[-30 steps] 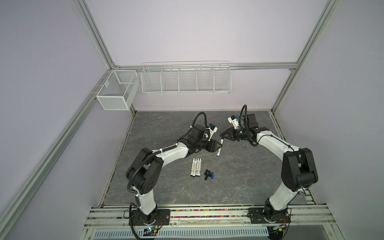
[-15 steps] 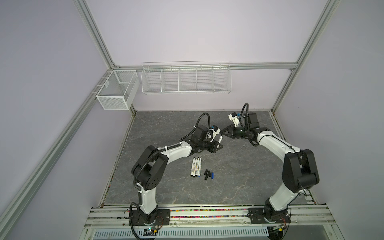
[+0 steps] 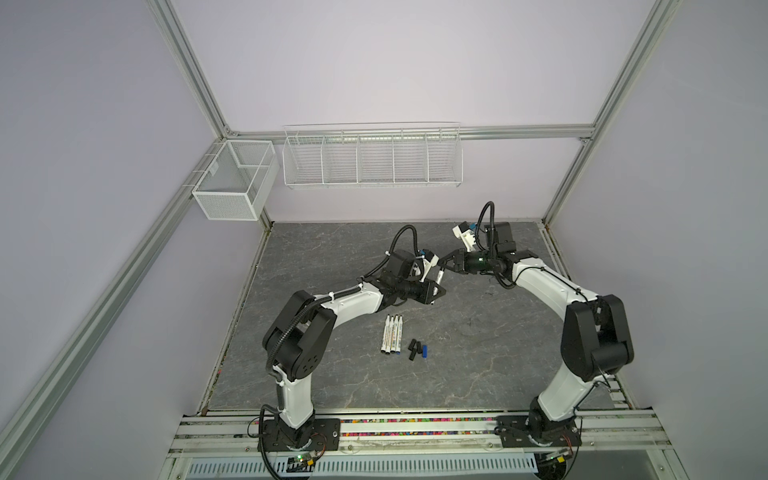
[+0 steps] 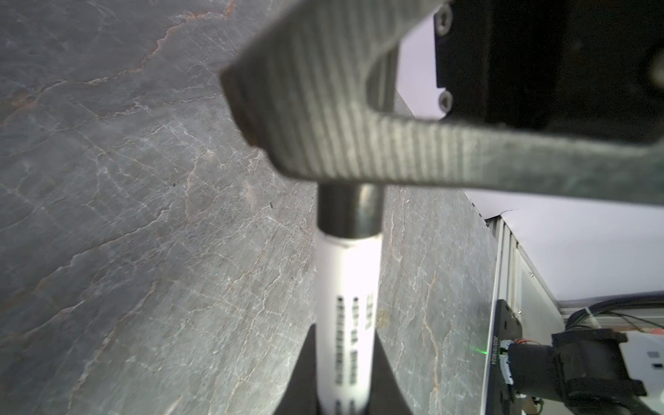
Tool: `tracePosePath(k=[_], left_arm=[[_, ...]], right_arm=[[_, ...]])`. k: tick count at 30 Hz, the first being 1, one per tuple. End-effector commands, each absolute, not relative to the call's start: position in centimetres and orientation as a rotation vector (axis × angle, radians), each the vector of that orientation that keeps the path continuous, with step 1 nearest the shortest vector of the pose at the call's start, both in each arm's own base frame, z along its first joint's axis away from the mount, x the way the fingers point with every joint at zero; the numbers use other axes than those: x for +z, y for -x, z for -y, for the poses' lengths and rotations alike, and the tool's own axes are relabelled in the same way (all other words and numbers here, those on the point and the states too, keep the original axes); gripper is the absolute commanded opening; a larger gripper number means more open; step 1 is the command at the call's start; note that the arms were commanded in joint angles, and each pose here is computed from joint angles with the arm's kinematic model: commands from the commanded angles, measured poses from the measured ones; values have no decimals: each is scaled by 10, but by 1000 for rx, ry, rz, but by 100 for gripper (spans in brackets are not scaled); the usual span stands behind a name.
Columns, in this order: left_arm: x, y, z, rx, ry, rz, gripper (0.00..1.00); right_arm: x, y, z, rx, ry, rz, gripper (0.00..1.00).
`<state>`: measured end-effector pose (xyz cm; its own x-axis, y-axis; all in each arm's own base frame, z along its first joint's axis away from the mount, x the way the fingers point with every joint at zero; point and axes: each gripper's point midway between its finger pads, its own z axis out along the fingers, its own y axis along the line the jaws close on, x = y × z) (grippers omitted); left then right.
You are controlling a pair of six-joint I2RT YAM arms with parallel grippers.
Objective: Insert the pens into the pen caps
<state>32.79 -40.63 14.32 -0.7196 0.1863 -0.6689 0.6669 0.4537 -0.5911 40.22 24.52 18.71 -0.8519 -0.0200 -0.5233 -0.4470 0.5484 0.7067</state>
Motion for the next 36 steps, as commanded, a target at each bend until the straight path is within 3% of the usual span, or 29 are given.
tracePosePath(k=[1,9,15,29,36], left_arm=[[256,-408,372,-1262,-353,-1790,0],[287,-433,319,-1210,-193,-1680,0],[313,-443,287,-1055,-190,-1637,0],[365,-464,230,-935,-130,-1525,0],[338,-458,243,-962,-155,-1589,0]], right_arm=[[138,-324,-269,1448,551,-2592,7],[131,-295,-280,1436,721,-2643,7],[137,-285,-283,1499,758,-2629,7],[124,-267,-293,1494,864,-2702,7],[131,-306,-274,1456,641,-2648,7]])
